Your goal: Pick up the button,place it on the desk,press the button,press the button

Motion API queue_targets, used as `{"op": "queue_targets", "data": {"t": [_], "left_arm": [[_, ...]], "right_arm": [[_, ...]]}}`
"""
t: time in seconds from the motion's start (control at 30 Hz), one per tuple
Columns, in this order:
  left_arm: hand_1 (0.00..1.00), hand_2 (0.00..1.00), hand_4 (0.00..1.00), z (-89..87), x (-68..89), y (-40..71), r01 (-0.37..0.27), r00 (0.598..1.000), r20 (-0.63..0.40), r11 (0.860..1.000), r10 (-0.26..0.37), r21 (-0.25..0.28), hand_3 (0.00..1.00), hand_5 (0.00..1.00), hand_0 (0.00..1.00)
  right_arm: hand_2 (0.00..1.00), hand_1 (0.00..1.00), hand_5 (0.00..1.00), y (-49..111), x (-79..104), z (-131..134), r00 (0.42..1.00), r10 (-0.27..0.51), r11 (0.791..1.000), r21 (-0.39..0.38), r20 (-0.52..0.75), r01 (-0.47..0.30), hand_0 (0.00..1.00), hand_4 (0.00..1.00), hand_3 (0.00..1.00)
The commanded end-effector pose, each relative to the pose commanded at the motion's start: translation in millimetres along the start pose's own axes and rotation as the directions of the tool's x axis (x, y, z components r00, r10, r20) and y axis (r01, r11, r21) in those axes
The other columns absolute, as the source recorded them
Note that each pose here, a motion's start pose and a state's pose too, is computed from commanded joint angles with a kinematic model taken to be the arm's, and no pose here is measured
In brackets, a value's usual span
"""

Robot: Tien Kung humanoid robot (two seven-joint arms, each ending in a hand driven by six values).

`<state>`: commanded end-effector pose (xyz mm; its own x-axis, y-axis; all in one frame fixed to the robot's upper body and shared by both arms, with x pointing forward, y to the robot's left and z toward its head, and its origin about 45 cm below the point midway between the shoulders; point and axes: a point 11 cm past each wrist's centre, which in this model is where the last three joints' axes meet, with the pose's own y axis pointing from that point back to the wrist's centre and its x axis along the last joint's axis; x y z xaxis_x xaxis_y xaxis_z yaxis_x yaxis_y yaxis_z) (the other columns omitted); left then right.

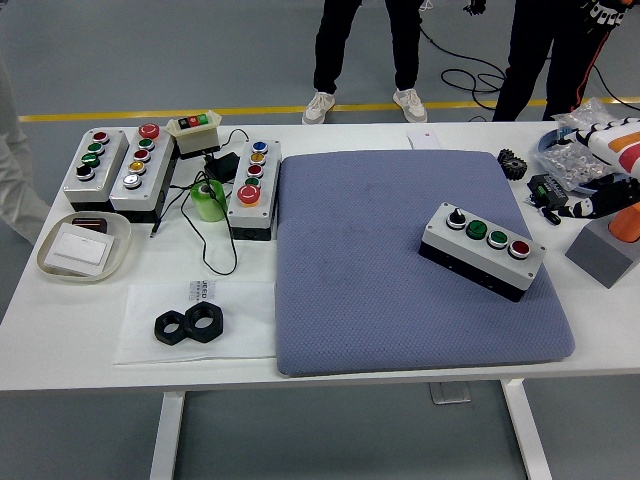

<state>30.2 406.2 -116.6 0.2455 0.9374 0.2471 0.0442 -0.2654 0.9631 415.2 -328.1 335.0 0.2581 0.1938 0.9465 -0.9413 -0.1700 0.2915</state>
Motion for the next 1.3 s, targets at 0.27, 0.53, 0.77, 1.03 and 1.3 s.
{"op": "queue_targets", "data": {"t": [0.27, 0.53, 0.77, 1.03, 1.3], "left_arm": [[0.916, 0.966, 0.570, 0.0, 3.2, 0.2, -0.006, 1.000, -0.003, 1.000, 0.006, -0.002, 0.875, 0.998, 0.748], [0.916, 0.965, 0.570, 0.0, 5.1, 0.2, -0.010, 1.000, -0.002, 1.000, 0.010, -0.004, 0.874, 0.998, 0.747], [0.917, 0.965, 0.570, -2.7, 4.1, -0.2, -0.009, 1.000, 0.004, 1.000, 0.009, -0.001, 0.874, 0.998, 0.747], [0.917, 0.965, 0.569, -2.1, 3.1, -0.2, -0.007, 1.000, 0.020, 1.000, 0.007, -0.002, 0.874, 0.998, 0.747], [0.916, 0.965, 0.569, 0.5, -2.4, -0.2, 0.006, 0.999, 0.035, 1.000, -0.006, -0.008, 0.873, 0.998, 0.747]], "right_arm": [[0.981, 0.934, 0.464, -9.0, -0.1, -19.1, 0.999, 0.011, 0.999, 0.032, 0.037, -0.012, 0.953, 0.930, 0.992], [0.981, 0.934, 0.448, -21.2, -3.7, -38.8, 0.992, 0.022, 0.998, 0.062, 0.127, -0.030, 0.948, 0.929, 0.981], [0.978, 0.932, 0.438, -28.6, -17.6, -52.2, 0.974, 0.015, 0.997, 0.076, 0.227, -0.033, 0.946, 0.928, 0.968], [0.974, 0.928, 0.408, -33.3, -30.4, -50.9, 0.950, 0.016, 0.998, 0.054, 0.313, -0.035, 0.944, 0.917, 0.960], [0.968, 0.920, 0.390, -39.4, -54.2, -50.5, 0.915, 0.013, 1.000, 0.019, 0.403, -0.022, 0.942, 0.909, 0.950]]}}
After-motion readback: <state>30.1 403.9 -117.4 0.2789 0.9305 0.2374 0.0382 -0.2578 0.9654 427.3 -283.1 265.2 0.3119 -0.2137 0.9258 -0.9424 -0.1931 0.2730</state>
